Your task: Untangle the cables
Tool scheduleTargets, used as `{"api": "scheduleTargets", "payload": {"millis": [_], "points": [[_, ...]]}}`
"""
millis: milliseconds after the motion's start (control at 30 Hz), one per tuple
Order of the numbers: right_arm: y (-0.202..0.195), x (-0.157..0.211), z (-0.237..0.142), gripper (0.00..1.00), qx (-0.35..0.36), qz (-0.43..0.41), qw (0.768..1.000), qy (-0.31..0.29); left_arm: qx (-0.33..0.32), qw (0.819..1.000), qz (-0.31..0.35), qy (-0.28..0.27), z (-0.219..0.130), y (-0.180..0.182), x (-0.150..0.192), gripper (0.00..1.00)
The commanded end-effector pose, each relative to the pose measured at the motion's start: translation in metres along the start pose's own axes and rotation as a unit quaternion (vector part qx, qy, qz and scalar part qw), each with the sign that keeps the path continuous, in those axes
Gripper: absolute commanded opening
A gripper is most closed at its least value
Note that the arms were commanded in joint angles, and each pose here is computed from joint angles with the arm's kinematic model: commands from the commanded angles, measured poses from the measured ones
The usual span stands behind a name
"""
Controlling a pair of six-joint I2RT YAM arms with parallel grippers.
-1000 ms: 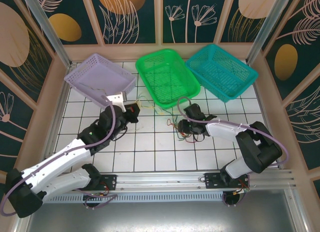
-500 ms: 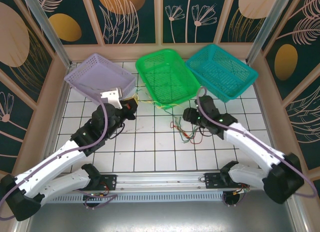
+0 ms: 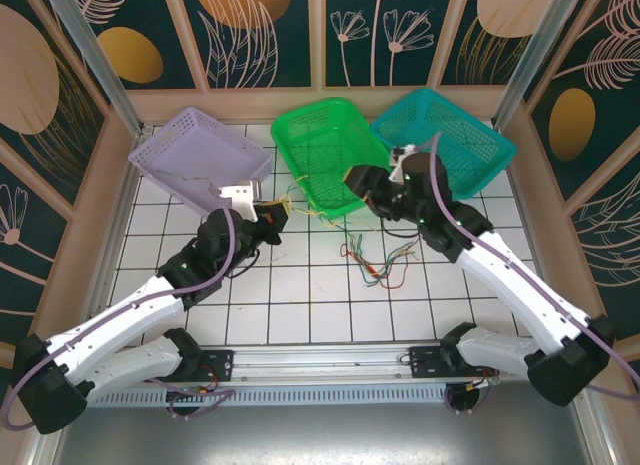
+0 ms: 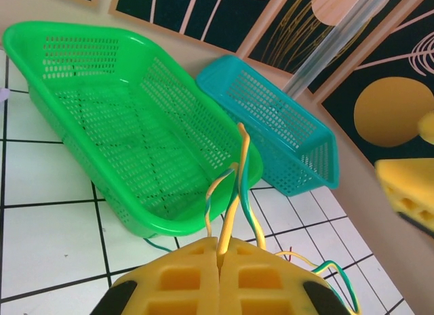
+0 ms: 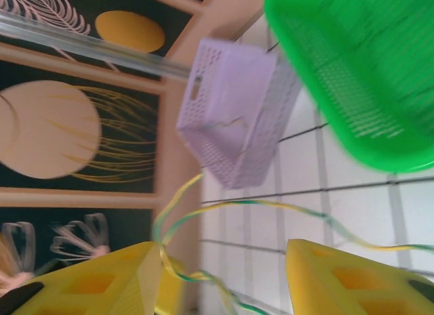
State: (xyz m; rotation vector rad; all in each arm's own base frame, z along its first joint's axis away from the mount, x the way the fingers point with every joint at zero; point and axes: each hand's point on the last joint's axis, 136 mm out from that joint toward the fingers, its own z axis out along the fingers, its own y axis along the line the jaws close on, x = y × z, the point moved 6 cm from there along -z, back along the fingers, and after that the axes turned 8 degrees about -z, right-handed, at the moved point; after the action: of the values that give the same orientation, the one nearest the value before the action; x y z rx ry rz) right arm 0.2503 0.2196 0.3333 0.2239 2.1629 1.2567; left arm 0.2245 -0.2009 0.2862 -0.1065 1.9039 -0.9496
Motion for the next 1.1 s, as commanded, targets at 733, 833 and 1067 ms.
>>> {"api": "scheduleTargets", "payload": {"millis": [733,833,1067], "points": [[0.022,0.004,0.086,0.26,-0.101,0.151,0.981,0.063,0.04,0.999,-0.006,0.002,0.011,-0.014,0.004,0.0],[0.019,0.002,0.084,0.13,-0.097,0.145,0.983,0.053,0.045,0.999,-0.01,-0.002,0.01,-0.016,0.003,0.0],[0.019,-0.014,0.058,0.0,-0.091,0.106,0.99,0.002,0.044,0.999,-0.025,0.0,0.011,-0.013,0.006,0.0]]}}
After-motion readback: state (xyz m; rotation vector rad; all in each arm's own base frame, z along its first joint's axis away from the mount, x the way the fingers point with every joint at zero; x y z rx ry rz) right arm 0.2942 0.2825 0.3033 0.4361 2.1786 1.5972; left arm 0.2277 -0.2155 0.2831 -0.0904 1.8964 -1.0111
